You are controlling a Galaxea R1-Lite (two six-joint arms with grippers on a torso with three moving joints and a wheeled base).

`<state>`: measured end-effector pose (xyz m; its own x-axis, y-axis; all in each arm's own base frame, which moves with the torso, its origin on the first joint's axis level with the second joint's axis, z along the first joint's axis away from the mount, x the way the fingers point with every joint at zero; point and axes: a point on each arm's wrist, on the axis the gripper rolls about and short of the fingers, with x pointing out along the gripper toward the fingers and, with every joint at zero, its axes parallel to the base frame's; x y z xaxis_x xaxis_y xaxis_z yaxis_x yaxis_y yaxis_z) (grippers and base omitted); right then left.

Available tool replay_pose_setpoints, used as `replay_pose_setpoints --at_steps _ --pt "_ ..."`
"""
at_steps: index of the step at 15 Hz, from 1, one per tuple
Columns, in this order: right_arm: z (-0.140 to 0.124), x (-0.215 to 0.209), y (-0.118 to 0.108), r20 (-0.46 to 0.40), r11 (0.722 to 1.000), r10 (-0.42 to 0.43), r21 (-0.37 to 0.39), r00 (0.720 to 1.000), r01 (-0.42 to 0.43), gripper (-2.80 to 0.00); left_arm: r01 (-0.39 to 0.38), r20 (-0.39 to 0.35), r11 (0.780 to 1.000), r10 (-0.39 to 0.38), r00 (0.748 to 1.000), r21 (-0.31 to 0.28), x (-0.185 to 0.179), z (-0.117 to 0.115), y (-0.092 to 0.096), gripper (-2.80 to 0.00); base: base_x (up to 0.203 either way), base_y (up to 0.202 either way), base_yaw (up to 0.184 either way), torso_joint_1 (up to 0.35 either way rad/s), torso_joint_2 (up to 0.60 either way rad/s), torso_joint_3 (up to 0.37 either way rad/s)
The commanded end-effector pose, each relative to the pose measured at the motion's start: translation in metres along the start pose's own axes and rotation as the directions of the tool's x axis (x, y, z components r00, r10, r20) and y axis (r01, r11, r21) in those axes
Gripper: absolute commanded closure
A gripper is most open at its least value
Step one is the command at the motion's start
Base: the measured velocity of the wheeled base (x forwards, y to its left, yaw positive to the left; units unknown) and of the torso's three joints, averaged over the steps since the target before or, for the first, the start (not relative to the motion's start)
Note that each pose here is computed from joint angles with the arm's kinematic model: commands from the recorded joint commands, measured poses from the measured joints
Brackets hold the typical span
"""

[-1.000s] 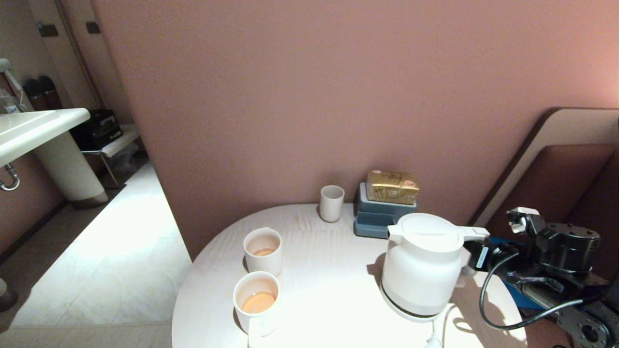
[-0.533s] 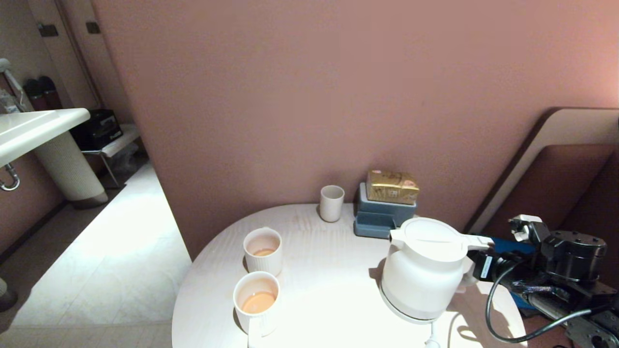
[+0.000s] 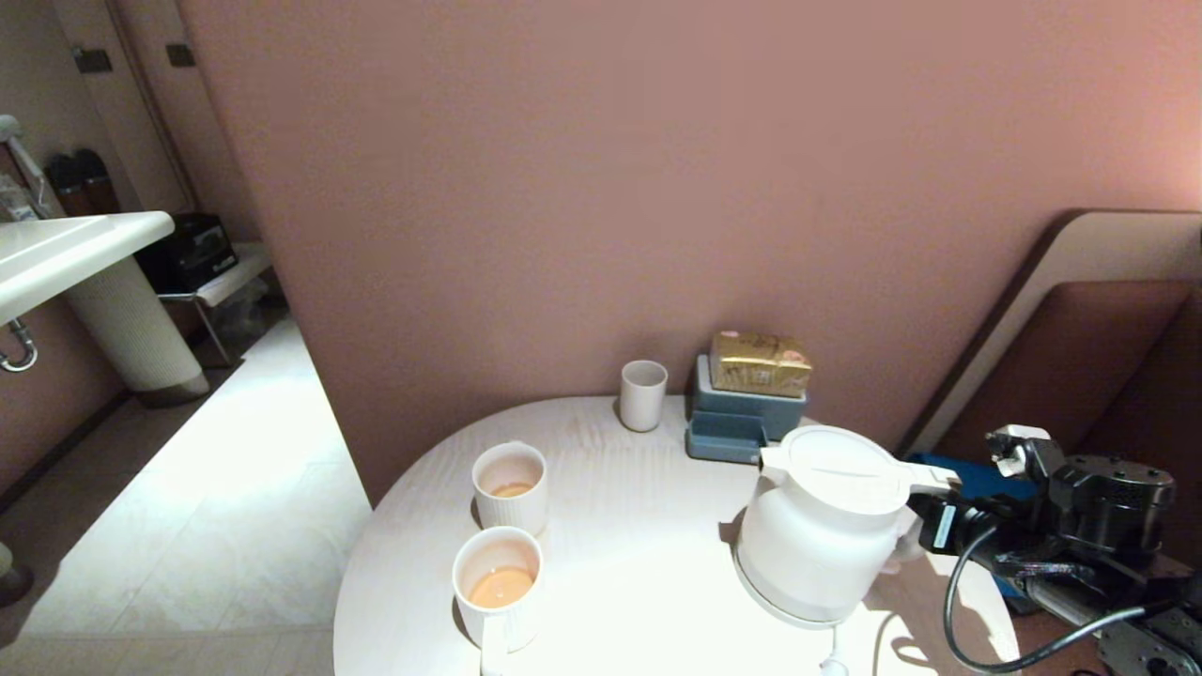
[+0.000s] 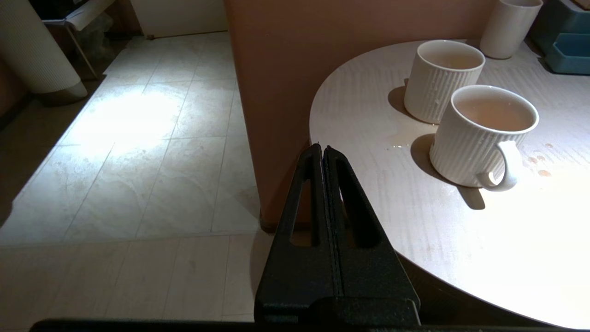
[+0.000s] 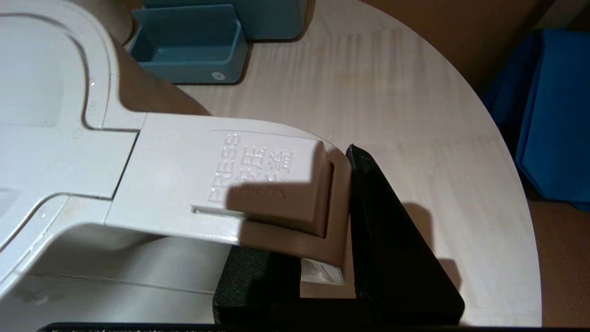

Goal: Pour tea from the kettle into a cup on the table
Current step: Put down the kettle on the table

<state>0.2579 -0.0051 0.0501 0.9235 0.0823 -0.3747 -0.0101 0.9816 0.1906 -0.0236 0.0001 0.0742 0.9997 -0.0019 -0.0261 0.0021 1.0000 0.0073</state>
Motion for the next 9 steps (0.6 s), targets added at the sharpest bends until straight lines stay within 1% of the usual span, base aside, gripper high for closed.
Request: replay_pose_setpoints --at_steps 1,3,6,9 --pt "-0.006 0.01 -0.002 -0.021 1.0 -0.004 -0.004 1.0 0.004 0.0 0.0 -0.001 1.0 0.0 1.0 -0.001 0.0 0.0 0.0 0.0 0.0 0.0 0.0 0.0 0.0 0.0" --pt "-0.01 0.022 -0.004 -0.026 0.999 -0.003 -0.039 1.0 0.002 0.0 0.0 -0.001 1.0 0.0 1.0 -0.001 0.0 0.0 0.0 0.0 0.0 0.0 0.0 0.0 0.0 0.0" --pt "-0.016 0.039 -0.004 -0.008 0.998 0.01 -0.066 1.0 -0.011 0.0 0.0 -0.001 1.0 0.0 1.0 -0.001 0.0 0.0 0.0 0.0 0.0 0.0 0.0 0.0 0.0 0.0" --pt "-0.016 0.039 -0.003 -0.002 0.997 0.014 -0.079 1.0 -0.014 0.0 0.0 -0.001 1.0 0.0 1.0 -0.001 0.0 0.0 0.0 0.0 0.0 0.0 0.0 0.0 0.0 0.0"
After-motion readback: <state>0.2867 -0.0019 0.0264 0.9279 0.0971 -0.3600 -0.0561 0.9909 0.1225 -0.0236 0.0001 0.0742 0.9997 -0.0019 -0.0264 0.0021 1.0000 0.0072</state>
